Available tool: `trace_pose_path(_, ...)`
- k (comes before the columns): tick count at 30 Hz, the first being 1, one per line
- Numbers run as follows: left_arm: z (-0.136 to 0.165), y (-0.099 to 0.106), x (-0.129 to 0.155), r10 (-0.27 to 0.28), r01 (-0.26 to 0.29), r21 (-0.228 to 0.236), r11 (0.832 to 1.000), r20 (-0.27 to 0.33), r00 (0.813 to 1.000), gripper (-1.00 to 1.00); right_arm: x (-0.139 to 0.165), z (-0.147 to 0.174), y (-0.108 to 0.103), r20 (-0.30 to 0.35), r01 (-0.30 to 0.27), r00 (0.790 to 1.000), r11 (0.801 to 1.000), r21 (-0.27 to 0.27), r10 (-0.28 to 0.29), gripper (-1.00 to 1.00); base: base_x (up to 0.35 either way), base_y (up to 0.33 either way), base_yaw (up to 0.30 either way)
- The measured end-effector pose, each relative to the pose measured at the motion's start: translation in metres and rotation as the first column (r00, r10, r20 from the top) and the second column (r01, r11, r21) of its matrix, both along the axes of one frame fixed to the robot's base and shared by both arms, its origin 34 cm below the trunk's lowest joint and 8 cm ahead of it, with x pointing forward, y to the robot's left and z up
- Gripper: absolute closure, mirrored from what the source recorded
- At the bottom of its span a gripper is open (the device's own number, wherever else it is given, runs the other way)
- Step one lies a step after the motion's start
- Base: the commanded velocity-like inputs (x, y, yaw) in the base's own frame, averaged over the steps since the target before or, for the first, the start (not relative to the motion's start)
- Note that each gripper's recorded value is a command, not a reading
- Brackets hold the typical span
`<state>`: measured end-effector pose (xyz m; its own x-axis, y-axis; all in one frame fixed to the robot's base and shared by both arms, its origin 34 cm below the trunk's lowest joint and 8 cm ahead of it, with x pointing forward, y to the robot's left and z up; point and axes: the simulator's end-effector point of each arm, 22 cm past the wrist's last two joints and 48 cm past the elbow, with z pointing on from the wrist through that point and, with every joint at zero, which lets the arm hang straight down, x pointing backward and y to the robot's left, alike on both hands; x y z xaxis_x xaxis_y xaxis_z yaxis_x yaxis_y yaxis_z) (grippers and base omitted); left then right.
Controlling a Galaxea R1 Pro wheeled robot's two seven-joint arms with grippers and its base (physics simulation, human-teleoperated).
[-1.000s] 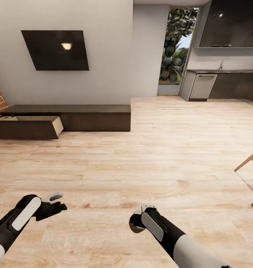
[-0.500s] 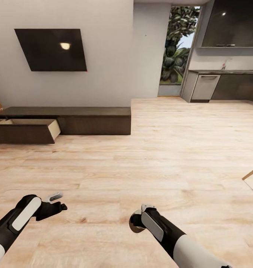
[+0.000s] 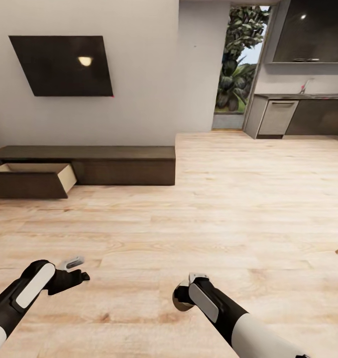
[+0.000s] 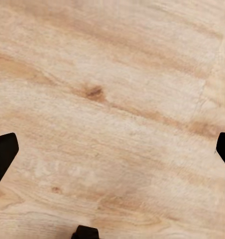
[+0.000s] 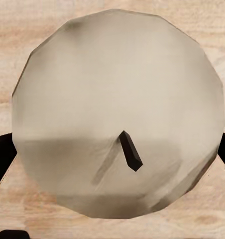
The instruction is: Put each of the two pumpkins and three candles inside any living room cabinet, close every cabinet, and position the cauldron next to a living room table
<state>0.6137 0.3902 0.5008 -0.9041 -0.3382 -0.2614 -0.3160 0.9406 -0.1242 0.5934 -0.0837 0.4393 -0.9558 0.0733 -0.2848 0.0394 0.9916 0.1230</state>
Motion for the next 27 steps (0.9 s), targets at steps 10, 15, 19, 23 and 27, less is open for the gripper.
trace_pose_path(10,0.0001,0.0002,0.0001,0.000,0.000,0.000,1.000,0.000,1.000,-1.00,0.0000,0.0000,0.0001,0.000,0.000,1.000,1.000,0.000,0.000,1.00,0.330,0.000,0.000)
trace_pose_path(15,0.0002,0.0005,0.0001,0.000,0.000,0.001,1.000,0.000,1.000,-1.00,0.0000,0.0000,0.0000,0.000,0.000,1.000,1.000,0.000,0.000,1.00,0.330,0.000,0.000)
trace_pose_path(19,0.0002,0.0005,0.0001,0.000,0.000,0.001,1.000,0.000,1.000,-1.00,0.0000,0.0000,0.0002,0.000,0.000,1.000,1.000,0.000,0.000,1.00,0.330,0.000,0.000)
trace_pose_path(23,0.0000,0.0000,0.0000,0.000,0.000,0.000,1.000,0.000,1.000,-1.00,0.0000,0.0000,0.0000,0.000,0.000,1.000,1.000,0.000,0.000,1.00,0.330,0.000,0.000)
trace_pose_path(27,0.0001,-0.0001,0.0001,0.000,0.000,0.000,1.000,0.000,1.000,-1.00,0.0002,0.0001,-0.0001,0.001,0.001,1.000,1.000,0.000,-0.001,1.00,0.330,0.000,0.000)
